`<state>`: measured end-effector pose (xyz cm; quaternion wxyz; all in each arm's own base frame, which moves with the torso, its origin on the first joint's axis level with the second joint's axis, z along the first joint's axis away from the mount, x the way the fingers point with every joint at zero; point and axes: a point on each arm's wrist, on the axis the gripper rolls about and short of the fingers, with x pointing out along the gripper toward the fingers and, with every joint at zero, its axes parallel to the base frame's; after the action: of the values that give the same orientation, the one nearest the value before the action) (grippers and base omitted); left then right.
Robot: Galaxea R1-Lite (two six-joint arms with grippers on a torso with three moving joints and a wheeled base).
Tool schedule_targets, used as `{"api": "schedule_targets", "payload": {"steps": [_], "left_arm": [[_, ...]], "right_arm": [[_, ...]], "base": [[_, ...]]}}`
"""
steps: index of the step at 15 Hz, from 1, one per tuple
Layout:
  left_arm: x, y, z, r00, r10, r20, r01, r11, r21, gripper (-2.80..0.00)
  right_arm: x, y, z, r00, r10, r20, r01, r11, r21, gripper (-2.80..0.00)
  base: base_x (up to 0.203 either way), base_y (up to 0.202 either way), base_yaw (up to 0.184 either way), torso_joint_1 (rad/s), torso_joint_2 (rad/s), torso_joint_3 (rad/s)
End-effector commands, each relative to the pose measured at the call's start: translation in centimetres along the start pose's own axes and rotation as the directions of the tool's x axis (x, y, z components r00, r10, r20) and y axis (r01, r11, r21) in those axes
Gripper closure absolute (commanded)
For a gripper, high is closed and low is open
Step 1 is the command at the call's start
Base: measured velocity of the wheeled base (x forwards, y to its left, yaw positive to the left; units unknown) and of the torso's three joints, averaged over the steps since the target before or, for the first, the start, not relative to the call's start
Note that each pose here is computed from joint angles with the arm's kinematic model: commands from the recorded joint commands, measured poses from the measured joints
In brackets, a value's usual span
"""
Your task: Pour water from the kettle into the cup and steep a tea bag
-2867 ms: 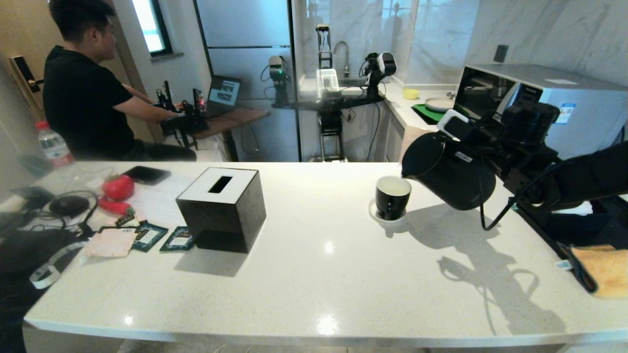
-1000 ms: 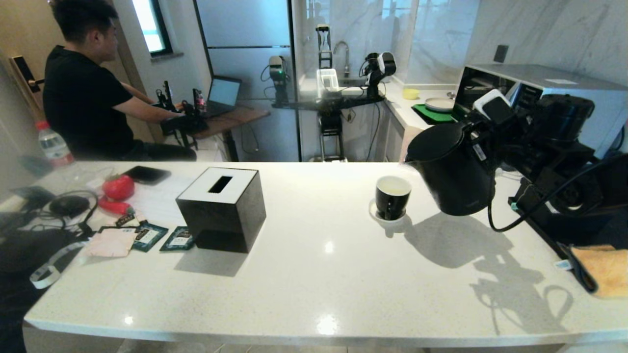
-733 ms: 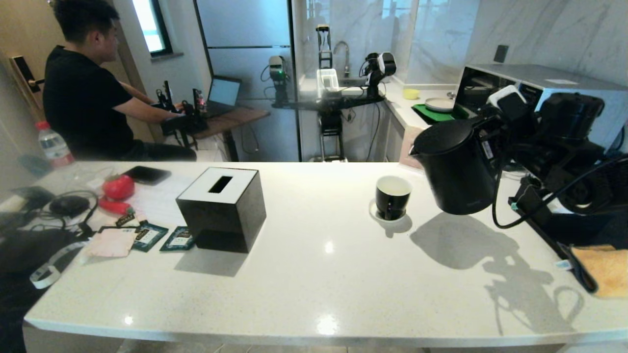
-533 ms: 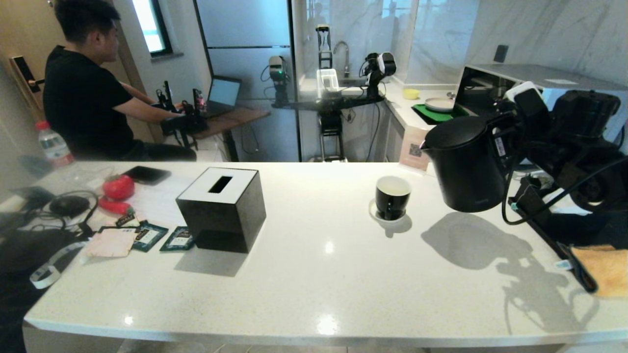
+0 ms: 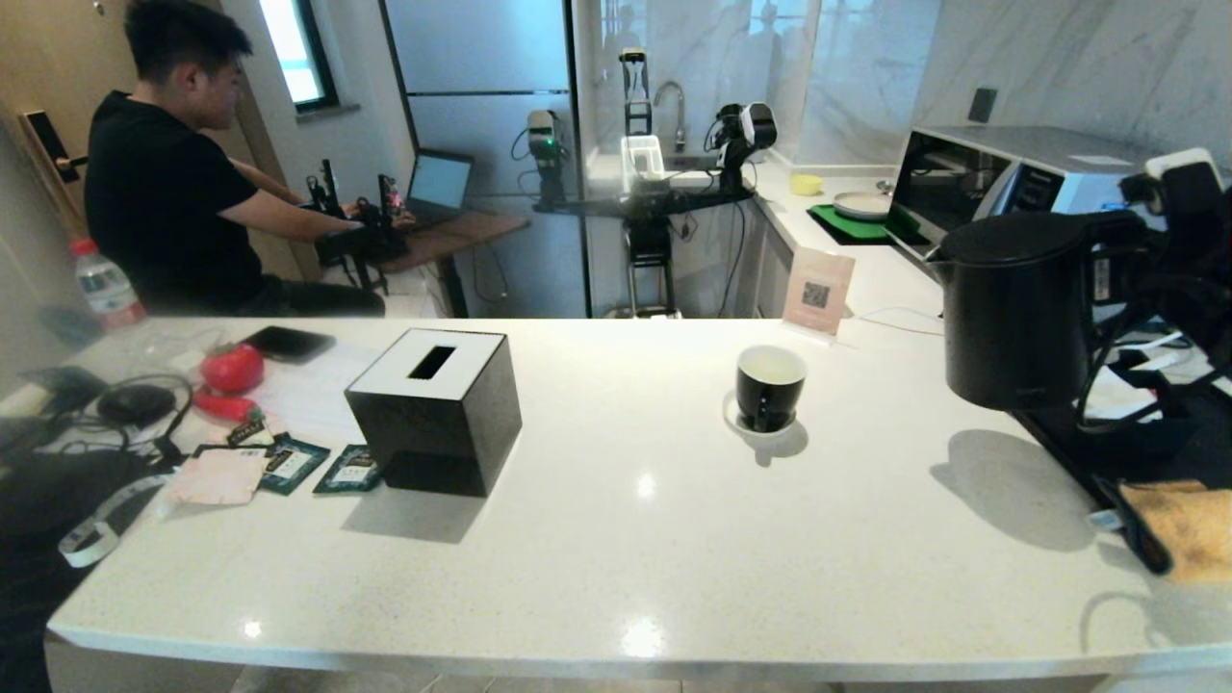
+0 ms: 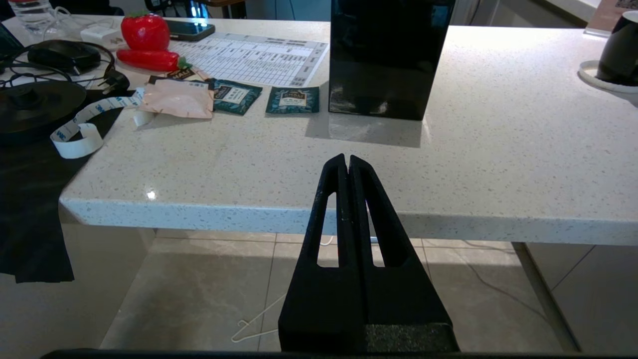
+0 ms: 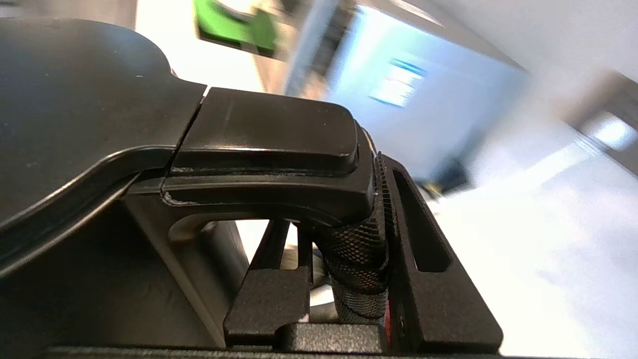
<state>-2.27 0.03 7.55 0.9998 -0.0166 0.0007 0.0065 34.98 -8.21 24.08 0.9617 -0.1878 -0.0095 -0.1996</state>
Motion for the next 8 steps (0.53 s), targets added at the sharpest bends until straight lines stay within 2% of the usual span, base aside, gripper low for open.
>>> {"api": "schedule_targets", "payload": {"steps": [1,3,8], "left_arm": [[0.0,0.0,0.0,1.000,0.001,-0.001,-0.001,1.000,-0.001,0.00],[0.0,0.0,0.0,1.000,0.001,0.000,-0.001,1.000,-0.001,0.00],[0.0,0.0,0.0,1.000,0.001,0.000,-0.001,1.000,-0.001,0.00]], "right_arm": [[-0.6,-2.9,-0.5,0.997,-0.078,-0.014,0.078,0.997,0.013,0.00],[-0.7,-4.9,-1.2,0.991,-0.133,-0.034,0.134,0.991,0.022,0.00],[-1.1,-9.0,-2.2,0.965,-0.251,-0.071,0.258,0.959,0.116,0.00]], "base": [[0.000,0.000,0.000,0.000,0.00,0.000],[0.000,0.000,0.000,0.000,0.00,0.000],[0.000,0.000,0.000,0.000,0.00,0.000]]}}
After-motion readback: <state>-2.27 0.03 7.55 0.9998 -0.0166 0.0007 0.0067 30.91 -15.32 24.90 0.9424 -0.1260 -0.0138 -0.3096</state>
